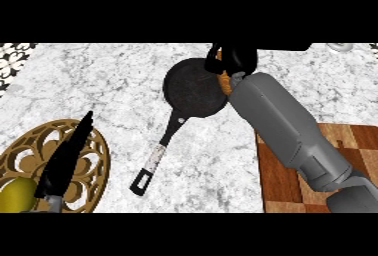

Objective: Pick the croissant from the cutting board and place it in the pan

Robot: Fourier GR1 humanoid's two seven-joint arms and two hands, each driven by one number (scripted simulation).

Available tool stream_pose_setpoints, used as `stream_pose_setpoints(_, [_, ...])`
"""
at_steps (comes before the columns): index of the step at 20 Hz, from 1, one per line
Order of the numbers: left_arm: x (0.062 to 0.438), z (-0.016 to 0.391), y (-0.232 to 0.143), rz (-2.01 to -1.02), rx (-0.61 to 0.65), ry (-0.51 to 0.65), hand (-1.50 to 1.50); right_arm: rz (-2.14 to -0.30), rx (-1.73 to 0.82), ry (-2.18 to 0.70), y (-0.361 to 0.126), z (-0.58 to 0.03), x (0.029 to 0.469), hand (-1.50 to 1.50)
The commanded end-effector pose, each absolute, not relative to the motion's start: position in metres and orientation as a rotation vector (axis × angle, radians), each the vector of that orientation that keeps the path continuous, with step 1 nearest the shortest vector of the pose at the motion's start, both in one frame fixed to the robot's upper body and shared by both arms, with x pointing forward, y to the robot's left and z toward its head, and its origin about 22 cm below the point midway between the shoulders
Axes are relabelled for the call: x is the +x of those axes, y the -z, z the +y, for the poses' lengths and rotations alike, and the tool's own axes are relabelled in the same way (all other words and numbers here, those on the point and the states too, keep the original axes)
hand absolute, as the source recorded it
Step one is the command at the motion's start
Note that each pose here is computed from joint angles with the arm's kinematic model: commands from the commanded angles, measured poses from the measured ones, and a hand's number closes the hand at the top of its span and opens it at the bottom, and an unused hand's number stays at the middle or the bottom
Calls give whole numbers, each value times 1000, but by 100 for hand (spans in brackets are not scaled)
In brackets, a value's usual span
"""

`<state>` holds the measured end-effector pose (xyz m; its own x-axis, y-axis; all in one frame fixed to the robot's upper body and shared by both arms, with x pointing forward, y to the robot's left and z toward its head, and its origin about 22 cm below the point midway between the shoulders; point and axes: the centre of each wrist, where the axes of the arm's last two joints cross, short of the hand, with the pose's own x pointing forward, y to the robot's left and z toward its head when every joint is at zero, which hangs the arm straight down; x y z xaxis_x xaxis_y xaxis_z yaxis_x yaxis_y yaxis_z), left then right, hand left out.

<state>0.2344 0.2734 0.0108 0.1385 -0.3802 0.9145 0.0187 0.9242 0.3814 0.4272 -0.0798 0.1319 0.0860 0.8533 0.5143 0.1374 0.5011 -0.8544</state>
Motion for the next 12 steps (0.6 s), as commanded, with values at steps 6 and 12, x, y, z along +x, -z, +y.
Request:
stream_pose_setpoints(6, [243,276,-11,-1425,289,340,0,-1248,-882,-915,-99,-77,444,150])
stream_pose_setpoints(12, [250,255,-28,-1477,252,363,0,-1114,-558,-500,-64,-77,433,-150])
